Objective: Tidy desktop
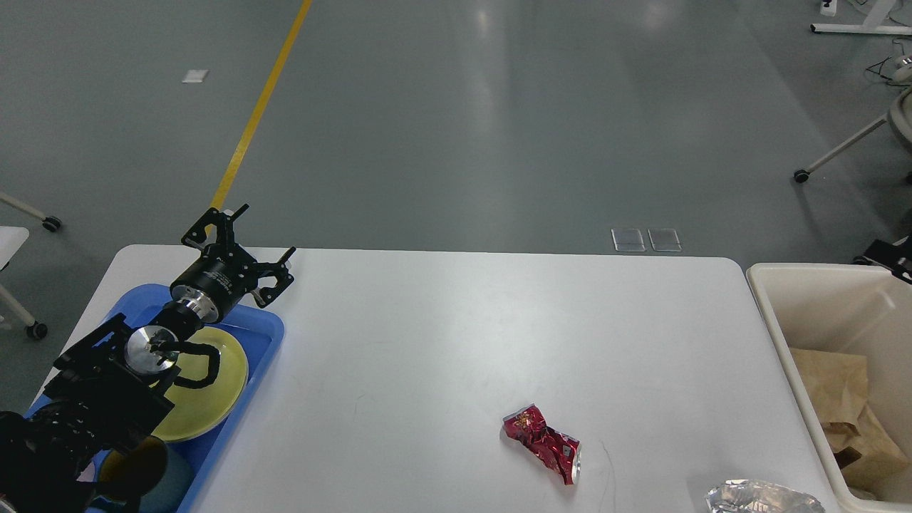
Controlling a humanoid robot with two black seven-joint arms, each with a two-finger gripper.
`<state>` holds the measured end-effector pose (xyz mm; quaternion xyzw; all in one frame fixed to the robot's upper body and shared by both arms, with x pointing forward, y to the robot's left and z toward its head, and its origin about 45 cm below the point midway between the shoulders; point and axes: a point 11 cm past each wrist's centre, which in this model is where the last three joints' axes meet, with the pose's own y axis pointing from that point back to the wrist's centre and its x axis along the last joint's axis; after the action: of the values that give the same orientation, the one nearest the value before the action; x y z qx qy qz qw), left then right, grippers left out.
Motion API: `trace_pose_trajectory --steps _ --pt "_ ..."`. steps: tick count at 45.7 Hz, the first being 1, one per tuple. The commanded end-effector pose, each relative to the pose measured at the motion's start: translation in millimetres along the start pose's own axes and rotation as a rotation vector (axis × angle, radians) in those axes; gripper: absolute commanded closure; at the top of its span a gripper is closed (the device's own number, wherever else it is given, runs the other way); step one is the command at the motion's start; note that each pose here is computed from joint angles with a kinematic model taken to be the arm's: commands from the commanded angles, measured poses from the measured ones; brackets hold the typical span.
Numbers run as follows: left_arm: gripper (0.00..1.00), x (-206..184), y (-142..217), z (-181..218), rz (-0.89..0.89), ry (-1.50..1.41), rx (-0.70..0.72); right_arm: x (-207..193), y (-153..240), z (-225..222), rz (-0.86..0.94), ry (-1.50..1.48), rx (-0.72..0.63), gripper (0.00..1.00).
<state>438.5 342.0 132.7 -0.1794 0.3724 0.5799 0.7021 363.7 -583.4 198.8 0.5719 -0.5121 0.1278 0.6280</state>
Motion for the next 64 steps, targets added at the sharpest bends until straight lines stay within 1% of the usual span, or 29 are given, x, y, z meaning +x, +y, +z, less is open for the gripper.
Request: trace_pose_trajectory --steps 1,5,12,20,25,28,34,36,43,48,53,60,64 --pt "0.04 0 0 0 0.0 0.0 0.0 17 3 -10 0.006 -0.001 0.015 0.0" --pt "0.04 0 0 0 0.0 0.001 -0.001 29 8 -10 -0.015 -0.021 0.017 0.0" --pt "0.04 0 0 0 0.0 0.0 0.0 58 18 -24 -0.061 -0.068 0.05 0.0" --pt "0.04 0 0 0 0.0 0.0 0.0 96 30 -53 -0.047 -0.059 0.103 0.0" --pt "0.04 0 0 0 0.0 0.0 0.0 120 43 -82 -0.069 -0.02 0.14 0.0" --pt "0.04 0 0 0 0.0 0.0 0.0 132 52 -108 -0.096 0.004 0.178 0.0" --pt "0.04 0 0 0 0.0 0.0 0.0 154 74 -173 -0.128 0.086 0.274 0.0" --pt "0.04 0 0 0 0.0 0.0 0.0 157 83 -206 -0.138 0.141 0.318 0.0" --pt "0.04 0 0 0 0.0 0.0 -0.001 168 117 -299 -0.106 0.314 0.435 0.0" --pt "0.04 0 0 0 0.0 0.001 -0.001 165 139 -360 -0.068 0.413 0.513 0.0" --pt "0.04 0 0 0 0.0 0.0 0.0 147 160 -417 -0.058 0.534 0.575 0.0" --pt "0.04 0 0 0 0.0 0.0 0.0 107 192 -486 -0.049 0.78 0.61 0.0" --pt "0.04 0 0 0 0.0 0.0 0.0 74 204 -516 -0.056 0.918 0.625 0.0"
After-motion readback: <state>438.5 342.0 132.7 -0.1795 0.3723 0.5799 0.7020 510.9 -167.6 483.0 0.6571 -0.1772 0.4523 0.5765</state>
